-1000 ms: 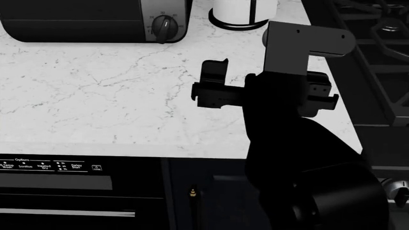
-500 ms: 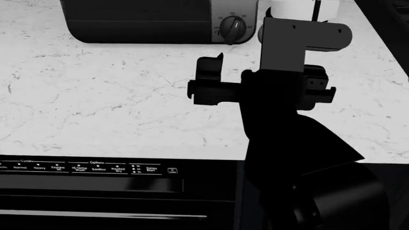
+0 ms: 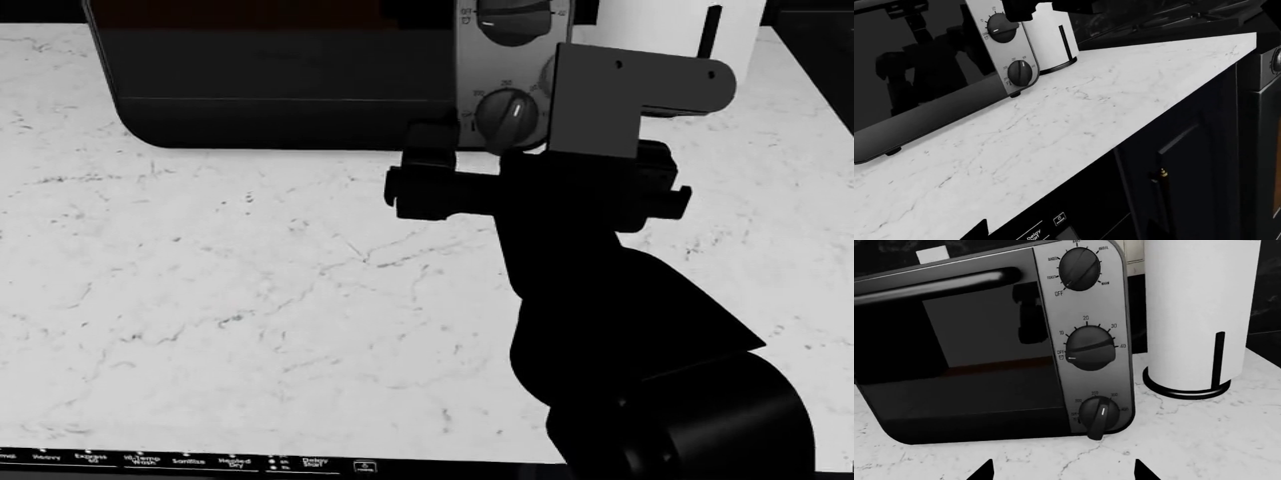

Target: Decrease the toaster oven temperature.

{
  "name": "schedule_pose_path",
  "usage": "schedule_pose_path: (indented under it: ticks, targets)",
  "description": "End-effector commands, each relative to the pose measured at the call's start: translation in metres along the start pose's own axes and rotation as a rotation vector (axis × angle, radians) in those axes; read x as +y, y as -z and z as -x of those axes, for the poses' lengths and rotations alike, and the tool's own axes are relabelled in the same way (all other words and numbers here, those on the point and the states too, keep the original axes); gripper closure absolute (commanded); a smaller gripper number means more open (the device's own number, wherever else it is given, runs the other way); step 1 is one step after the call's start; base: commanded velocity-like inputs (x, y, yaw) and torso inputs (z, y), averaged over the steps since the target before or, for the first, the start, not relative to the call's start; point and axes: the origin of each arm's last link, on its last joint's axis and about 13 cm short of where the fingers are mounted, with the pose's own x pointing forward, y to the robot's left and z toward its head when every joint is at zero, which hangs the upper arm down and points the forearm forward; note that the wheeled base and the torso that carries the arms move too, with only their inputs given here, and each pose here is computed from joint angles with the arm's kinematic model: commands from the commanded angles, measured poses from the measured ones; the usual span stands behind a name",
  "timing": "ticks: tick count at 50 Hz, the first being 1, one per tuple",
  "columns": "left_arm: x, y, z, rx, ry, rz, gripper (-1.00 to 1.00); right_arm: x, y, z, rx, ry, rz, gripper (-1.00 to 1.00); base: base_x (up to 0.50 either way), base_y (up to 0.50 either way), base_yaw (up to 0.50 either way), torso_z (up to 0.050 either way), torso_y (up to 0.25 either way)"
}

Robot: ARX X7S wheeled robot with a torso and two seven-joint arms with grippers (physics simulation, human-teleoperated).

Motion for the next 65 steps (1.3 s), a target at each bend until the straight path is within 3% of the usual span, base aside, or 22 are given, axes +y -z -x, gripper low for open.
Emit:
schedule_pose_path:
  ticks: [1, 15, 24, 33, 65]
  targets:
    - [0.003, 0.0, 0.001, 0.006, -0.033, -0.002, -1.0, 0.0, 0.002, -0.001, 0.001, -0.02, -0.026, -1.0, 0.38, -0.05, 0.0, 0.0, 0.0]
    - [0.001, -0.001, 0.002, 0.007, -0.032, -0.007, -1.0, -0.001, 0.007, -0.001, 0.019, -0.019, -0.038, -1.0, 0.37, -0.04, 0.0, 0.0, 0.0]
    - [0.001, -0.003, 0.002, 0.008, -0.03, -0.007, -1.0, -0.003, 0.011, 0.0, 0.094, 0.084, -0.018, -1.0, 0.02, 0.0, 0.0, 0.0, 0.0]
    - [0.001, -0.003, 0.003, 0.008, -0.028, -0.008, -1.0, -0.001, 0.014, -0.003, 0.155, 0.089, -0.004, -1.0, 0.0, 0.0, 0.0, 0.0, 0.0]
    - [0.001, 0.001, 0.003, 0.008, -0.026, 0.002, -1.0, -0.017, 0.001, -0.04, 0.207, 0.087, -0.112, -1.0, 0.0, 0.0, 0.0, 0.0, 0.0]
